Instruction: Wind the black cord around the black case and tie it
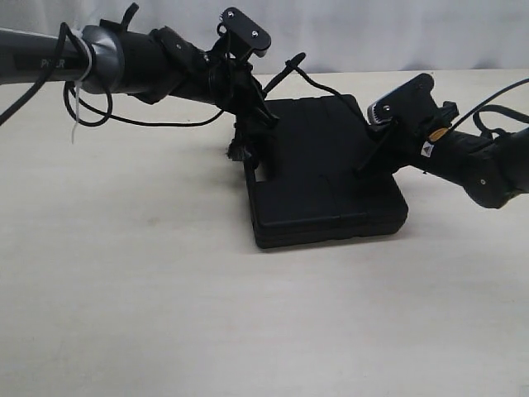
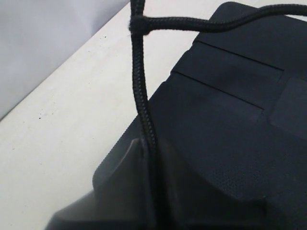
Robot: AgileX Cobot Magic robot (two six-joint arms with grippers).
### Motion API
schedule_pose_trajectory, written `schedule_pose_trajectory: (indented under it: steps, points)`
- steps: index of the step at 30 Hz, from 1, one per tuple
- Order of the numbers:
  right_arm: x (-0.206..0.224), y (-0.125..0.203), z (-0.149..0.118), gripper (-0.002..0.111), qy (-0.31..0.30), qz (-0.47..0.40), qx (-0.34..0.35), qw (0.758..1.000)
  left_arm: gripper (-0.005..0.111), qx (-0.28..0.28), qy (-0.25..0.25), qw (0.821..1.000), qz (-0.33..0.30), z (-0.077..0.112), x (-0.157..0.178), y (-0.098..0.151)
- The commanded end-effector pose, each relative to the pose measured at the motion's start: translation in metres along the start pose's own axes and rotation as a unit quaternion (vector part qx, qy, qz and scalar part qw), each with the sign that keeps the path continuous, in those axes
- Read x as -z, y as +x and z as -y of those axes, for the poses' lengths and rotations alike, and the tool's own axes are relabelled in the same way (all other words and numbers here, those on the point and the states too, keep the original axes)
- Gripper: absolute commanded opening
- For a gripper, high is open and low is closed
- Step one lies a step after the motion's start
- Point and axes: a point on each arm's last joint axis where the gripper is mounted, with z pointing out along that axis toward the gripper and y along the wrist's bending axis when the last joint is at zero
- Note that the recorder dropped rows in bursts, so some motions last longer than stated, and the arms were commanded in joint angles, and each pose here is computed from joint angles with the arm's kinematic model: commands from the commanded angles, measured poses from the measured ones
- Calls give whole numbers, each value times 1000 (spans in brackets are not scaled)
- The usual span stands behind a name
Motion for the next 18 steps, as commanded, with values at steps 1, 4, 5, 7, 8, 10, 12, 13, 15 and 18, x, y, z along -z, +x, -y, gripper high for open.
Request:
schedule_pose_trajectory:
  steps: [1,4,5,7,8,10,12,13,15,18]
  points:
    - [2,-2,1,4,5,3,4,1000,0,-2,-9,1000,10,-2,5,-6]
    - [2,-2,1,4,5,3,5,1000,0,-2,-11,1000,13,-4,8,-9]
    - [2,-2,1,4,5,3,5,1000,0,-2,-11,1000,15,-5,10,-10]
    - [2,-2,1,4,5,3,5,1000,0,-2,-8,1000,14,-4,10,-11]
    - [2,-2,1,4,5,3,5,1000,0,-2,-8,1000,14,-4,10,-11]
    - [2,-2,1,4,5,3,5,1000,0,-2,-4,1000,13,-4,11,-11]
    - [2,-2,1,4,5,3,5,1000,0,-2,-4,1000,13,-4,11,-11]
    - [2,-2,1,4,5,3,5,1000,0,-2,-4,1000,13,-4,11,-11]
    - [2,-2,1,4,5,4,5,1000,0,-2,-3,1000,13,-3,11,-10]
    - [2,-3,1,4,6,9,5,1000,0,-2,0,1000,12,-3,11,-10]
